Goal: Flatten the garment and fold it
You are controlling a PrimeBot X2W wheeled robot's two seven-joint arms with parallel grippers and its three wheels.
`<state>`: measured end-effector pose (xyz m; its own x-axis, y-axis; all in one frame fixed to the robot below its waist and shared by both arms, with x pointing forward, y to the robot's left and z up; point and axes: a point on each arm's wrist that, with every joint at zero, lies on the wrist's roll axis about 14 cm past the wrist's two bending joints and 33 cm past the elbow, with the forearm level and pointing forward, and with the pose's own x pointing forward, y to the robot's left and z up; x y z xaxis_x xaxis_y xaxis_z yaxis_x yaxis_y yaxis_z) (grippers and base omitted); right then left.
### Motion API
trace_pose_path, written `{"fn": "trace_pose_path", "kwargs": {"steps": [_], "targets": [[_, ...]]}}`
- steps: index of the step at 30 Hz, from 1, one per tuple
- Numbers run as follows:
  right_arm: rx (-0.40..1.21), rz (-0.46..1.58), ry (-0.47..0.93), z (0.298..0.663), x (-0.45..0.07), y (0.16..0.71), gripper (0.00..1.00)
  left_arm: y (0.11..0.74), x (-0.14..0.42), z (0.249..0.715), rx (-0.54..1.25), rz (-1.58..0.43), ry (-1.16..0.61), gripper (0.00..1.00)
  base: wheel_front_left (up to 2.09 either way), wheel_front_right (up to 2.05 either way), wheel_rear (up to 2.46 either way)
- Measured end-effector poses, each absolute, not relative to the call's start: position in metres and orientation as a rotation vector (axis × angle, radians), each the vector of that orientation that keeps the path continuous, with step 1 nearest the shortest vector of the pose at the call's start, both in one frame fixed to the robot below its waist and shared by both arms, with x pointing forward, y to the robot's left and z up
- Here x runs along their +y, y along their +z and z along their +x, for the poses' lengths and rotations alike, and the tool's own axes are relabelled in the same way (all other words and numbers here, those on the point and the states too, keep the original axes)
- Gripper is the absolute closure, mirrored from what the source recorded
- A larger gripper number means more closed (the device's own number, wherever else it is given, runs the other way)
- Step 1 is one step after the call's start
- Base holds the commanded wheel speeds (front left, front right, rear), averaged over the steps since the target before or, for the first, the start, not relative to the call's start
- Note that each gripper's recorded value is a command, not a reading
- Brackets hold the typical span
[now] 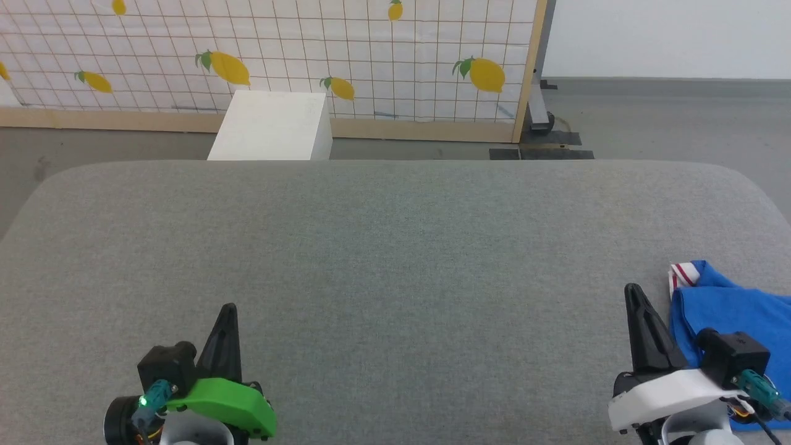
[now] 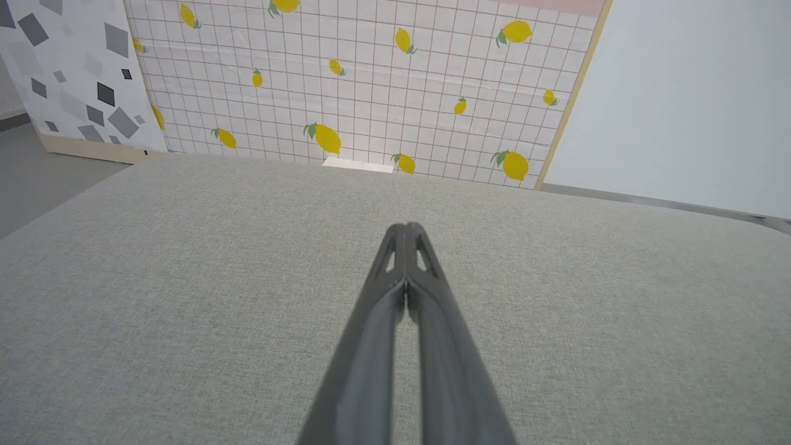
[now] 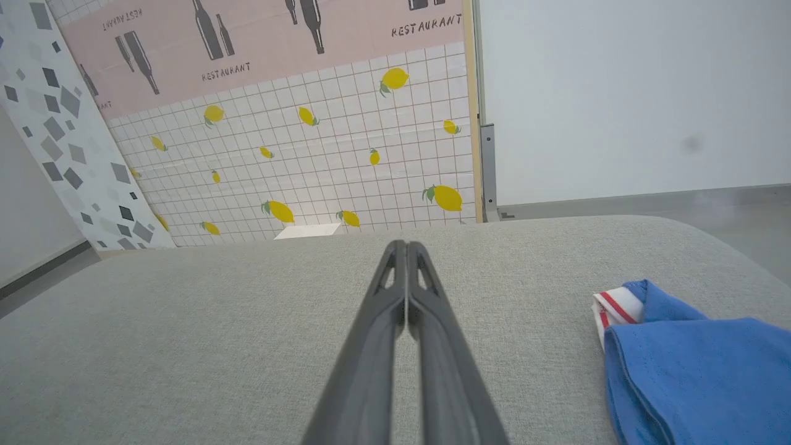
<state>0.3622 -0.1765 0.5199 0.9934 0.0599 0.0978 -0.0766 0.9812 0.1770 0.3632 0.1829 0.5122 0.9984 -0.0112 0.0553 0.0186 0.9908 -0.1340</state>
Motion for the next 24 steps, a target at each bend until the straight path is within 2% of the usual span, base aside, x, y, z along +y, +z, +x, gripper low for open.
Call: {"fn": "trace_pose_path", "kwargs": {"steps": [24], "targets": [[-0.065, 0.128, 0.089, 0.3645, -0.1716, 0.5211, 1.0, 0.5166, 0.1796, 0.3664, -0.043, -0.096, -0.023, 1.0, 0.0, 0.0, 0.0]]}}
